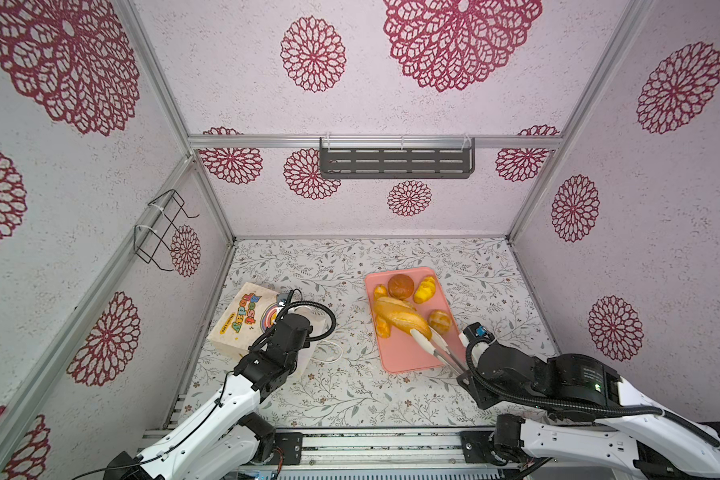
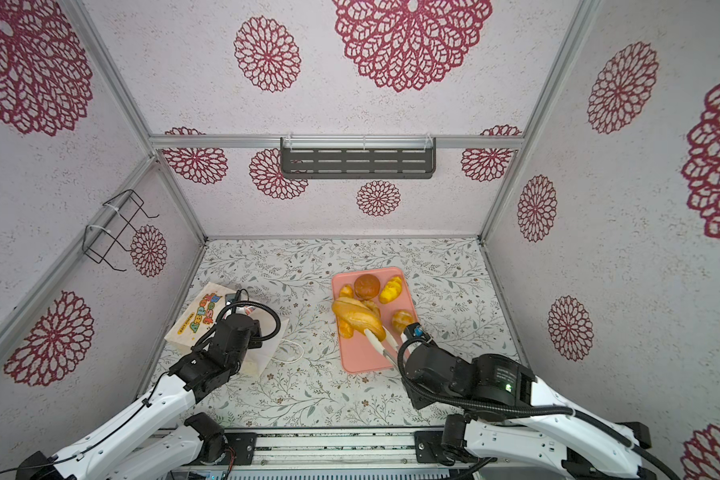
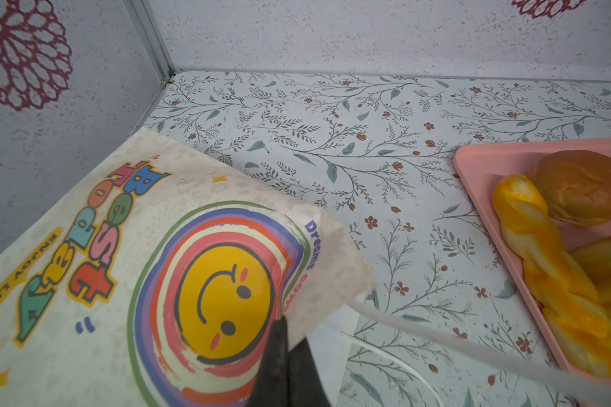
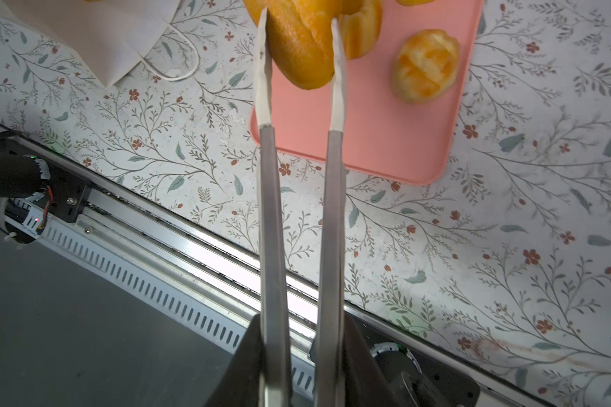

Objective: Take the fake bread out of the paper bag
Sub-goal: 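Pull the oval bread out of the bag with the tongs, then carry the oval bread over the tray and lower it with the tongs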

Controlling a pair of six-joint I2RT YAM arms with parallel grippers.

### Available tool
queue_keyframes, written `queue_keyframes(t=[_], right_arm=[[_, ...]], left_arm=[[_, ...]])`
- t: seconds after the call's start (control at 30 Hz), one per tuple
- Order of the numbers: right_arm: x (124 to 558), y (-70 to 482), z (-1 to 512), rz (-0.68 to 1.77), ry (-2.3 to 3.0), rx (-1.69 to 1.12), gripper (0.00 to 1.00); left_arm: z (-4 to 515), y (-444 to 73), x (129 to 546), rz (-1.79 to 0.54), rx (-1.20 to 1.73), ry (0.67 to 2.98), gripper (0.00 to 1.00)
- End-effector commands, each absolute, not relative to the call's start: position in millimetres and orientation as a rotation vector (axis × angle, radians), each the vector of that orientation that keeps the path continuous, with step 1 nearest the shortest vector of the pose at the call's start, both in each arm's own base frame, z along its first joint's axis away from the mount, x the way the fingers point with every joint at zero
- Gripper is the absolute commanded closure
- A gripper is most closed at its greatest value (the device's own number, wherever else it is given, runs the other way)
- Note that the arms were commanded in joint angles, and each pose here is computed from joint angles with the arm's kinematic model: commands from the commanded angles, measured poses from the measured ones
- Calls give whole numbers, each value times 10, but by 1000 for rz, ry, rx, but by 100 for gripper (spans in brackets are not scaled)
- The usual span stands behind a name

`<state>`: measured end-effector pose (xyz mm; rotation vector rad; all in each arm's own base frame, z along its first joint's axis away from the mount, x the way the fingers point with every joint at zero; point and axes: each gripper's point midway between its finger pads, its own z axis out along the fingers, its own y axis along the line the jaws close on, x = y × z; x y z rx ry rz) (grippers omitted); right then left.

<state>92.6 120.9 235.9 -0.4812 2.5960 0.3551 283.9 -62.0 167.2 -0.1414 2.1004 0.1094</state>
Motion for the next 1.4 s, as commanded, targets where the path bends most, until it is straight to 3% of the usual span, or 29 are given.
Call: queue_keyframes(t=[0.0, 0.43, 0.77, 1.07, 1.37], right_arm=[[946, 938, 2384, 276, 2613, -330, 100], [1151, 1115, 2160, 339, 2560, -36, 100], [1193, 1331, 2384, 412, 2494, -219, 100], [943, 1066, 2071, 188, 2699, -322, 100], [813, 1018, 1829, 226, 2767, -282, 100]], left_arm=[[1699, -650, 2858, 63, -140, 2075, 100], [1622, -678, 2810, 7, -151, 2079, 100], [1624, -641, 2729, -11, -162, 2072, 100], [1641, -636, 2717, -26, -174, 2061, 100], [1640, -652, 2719, -40, -177, 2063, 100]])
